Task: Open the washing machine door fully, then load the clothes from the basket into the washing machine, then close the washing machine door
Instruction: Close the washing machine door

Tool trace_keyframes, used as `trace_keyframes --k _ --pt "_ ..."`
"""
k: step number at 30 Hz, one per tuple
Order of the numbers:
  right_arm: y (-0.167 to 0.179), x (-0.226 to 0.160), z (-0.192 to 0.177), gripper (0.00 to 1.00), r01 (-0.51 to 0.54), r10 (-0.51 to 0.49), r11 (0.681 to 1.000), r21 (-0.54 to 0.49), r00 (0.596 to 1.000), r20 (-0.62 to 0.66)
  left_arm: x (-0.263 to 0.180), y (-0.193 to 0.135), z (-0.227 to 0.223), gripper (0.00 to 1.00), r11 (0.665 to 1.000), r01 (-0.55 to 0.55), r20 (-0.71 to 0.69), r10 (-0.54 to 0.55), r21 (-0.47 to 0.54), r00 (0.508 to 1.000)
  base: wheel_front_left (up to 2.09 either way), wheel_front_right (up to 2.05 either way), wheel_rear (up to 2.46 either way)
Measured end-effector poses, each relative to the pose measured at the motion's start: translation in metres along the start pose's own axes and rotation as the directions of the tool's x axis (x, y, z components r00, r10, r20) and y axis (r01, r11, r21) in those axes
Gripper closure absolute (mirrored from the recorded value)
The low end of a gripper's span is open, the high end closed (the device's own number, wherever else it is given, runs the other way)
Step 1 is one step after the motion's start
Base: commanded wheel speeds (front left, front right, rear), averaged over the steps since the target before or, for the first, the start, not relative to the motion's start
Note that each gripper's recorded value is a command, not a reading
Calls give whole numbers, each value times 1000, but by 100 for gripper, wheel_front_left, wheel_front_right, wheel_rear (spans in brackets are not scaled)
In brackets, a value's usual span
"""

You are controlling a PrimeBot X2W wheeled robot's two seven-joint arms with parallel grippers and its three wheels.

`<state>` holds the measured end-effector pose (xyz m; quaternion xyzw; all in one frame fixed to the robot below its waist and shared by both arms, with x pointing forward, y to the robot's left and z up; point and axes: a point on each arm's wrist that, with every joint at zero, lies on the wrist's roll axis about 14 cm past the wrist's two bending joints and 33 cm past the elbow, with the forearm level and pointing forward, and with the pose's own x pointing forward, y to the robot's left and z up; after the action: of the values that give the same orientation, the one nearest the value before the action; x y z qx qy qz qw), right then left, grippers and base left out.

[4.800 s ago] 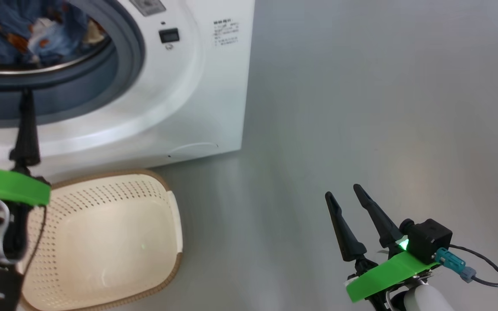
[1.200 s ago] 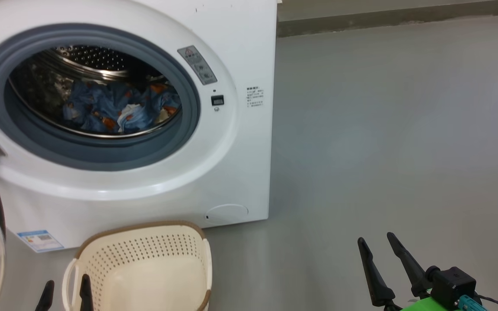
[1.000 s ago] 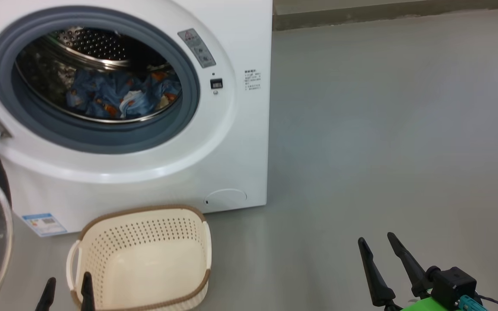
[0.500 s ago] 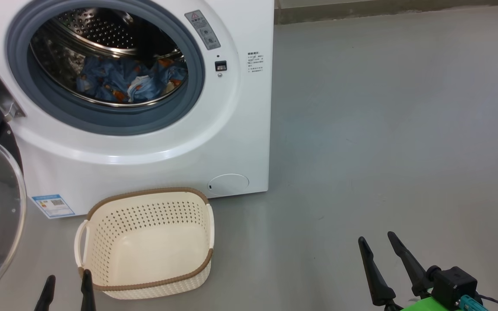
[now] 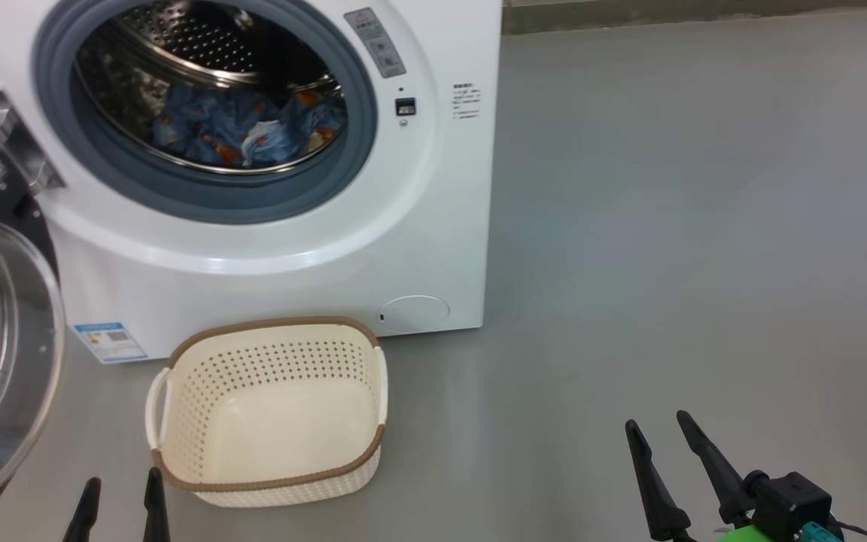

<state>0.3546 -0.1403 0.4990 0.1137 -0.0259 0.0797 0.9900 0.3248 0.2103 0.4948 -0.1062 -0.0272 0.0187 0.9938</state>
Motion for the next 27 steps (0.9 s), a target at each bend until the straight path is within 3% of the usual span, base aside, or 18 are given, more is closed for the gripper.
trace_keyframes --k 14,27 --pt "40 21 -14 0 -134 134 991 -1 990 -41 -29 36 1 0 991 -129 2 129 -20 992 0 0 0" --pt "97 42 -29 0 -306 307 952 22 949 -76 -70 74 7 0 961 -275 18 276 -13 961 0 0 0"
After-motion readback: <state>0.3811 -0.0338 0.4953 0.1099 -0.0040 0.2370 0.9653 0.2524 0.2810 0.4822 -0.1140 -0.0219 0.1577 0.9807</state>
